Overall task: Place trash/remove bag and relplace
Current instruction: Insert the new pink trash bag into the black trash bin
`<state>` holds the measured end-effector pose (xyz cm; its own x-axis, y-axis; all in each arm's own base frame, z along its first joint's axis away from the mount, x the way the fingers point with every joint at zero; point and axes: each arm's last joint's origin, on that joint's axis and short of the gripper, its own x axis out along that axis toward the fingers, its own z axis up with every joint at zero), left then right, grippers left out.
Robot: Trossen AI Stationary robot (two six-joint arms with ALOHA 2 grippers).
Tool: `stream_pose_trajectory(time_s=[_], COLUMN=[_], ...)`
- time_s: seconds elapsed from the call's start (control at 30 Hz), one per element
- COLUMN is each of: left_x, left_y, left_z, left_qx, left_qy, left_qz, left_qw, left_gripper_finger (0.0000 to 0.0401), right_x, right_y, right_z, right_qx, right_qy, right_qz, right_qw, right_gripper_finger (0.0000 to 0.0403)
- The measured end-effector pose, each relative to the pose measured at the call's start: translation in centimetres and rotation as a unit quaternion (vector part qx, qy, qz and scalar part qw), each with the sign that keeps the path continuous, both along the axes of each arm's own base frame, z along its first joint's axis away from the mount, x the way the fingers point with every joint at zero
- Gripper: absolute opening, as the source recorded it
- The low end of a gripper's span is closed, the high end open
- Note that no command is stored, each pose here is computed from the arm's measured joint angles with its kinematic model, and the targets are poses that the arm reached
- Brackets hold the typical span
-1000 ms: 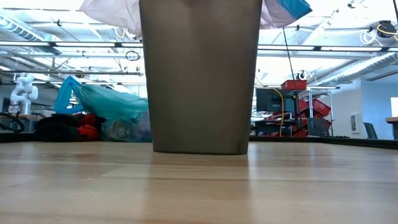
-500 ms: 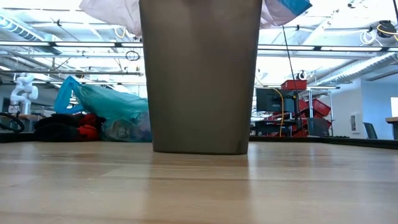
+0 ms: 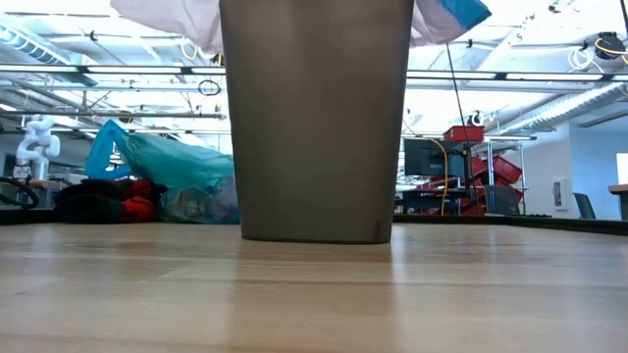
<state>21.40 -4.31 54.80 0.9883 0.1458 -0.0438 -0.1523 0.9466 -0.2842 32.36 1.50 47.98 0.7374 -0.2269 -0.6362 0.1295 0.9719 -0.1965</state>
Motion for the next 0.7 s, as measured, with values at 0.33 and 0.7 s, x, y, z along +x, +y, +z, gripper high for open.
stream_pose_trajectory(time_s=[0.33, 0.7], left_x=[-2.8, 0.7], left_y=[-1.1, -3.0], left_z=[-6.1, -12.2], left_qx=[-0.174, -0.102], left_qy=[0.312, 0.368], left_qz=[0.026, 0.08], left_qw=[0.934, 0.921], left_gripper_finger=[0.0079, 0.0002], right_x=[-1.1, -2.9], right_y=[-0.5, -1.6], right_z=[0.5, 1.9], right_qx=[0.001, 0.004], right_qy=[0.004, -0.022], right_qz=[-0.008, -0.026], right_qw=[1.0, 0.999], right_gripper_finger=[0.0, 0.0])
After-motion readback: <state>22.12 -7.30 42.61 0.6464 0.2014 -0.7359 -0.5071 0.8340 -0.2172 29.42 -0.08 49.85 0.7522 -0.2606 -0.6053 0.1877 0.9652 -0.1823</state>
